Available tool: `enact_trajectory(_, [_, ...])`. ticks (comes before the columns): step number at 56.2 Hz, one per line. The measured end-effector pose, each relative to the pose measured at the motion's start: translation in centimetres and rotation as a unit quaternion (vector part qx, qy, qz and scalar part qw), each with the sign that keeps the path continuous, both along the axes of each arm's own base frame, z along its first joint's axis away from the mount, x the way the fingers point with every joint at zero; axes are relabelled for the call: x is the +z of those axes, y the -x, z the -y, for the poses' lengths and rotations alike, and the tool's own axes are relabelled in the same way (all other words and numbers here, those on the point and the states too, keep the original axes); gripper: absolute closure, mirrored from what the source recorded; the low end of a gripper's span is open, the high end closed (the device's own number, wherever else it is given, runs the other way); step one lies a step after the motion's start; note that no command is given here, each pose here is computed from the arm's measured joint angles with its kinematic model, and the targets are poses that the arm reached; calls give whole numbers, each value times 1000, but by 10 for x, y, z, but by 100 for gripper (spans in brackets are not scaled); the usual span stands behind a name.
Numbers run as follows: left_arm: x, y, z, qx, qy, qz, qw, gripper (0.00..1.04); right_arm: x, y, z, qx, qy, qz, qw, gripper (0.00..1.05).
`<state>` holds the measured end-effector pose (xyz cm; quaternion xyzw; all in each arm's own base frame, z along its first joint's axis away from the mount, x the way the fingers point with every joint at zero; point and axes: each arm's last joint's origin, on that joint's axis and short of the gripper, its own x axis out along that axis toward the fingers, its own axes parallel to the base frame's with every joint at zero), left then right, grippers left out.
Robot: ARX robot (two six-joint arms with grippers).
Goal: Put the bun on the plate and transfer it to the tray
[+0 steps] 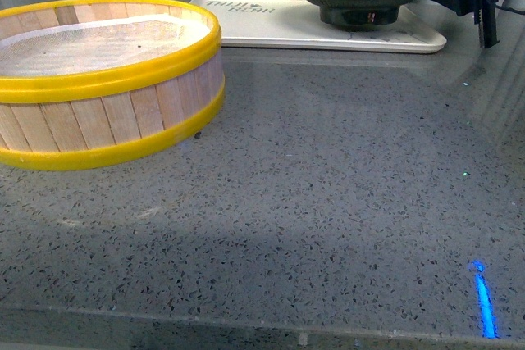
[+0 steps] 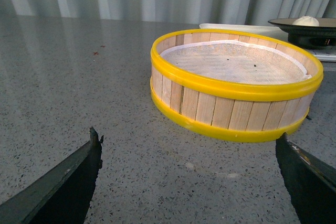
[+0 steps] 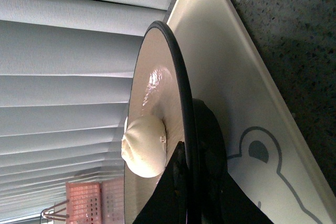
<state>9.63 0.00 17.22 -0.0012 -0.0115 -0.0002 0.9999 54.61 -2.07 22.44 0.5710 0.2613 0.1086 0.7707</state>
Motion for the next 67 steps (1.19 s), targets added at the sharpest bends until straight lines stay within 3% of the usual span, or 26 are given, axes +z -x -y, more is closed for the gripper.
enact_trajectory(31, [0,0,0,0,0,0,1000,7,-9,0,-1,3,5,-11,1000,102])
enact_trajectory(45, [0,0,0,0,0,0,1000,7,-13,7,-1,-1,5,-20,1000,61])
enact_trajectory(59, [0,0,0,0,0,0,1000,7,5,38,6,-34,20,-12,999,9])
enact_trajectory(67, [0,0,0,0,0,0,1000,7,15,61,20,-78,45,-9,996,9])
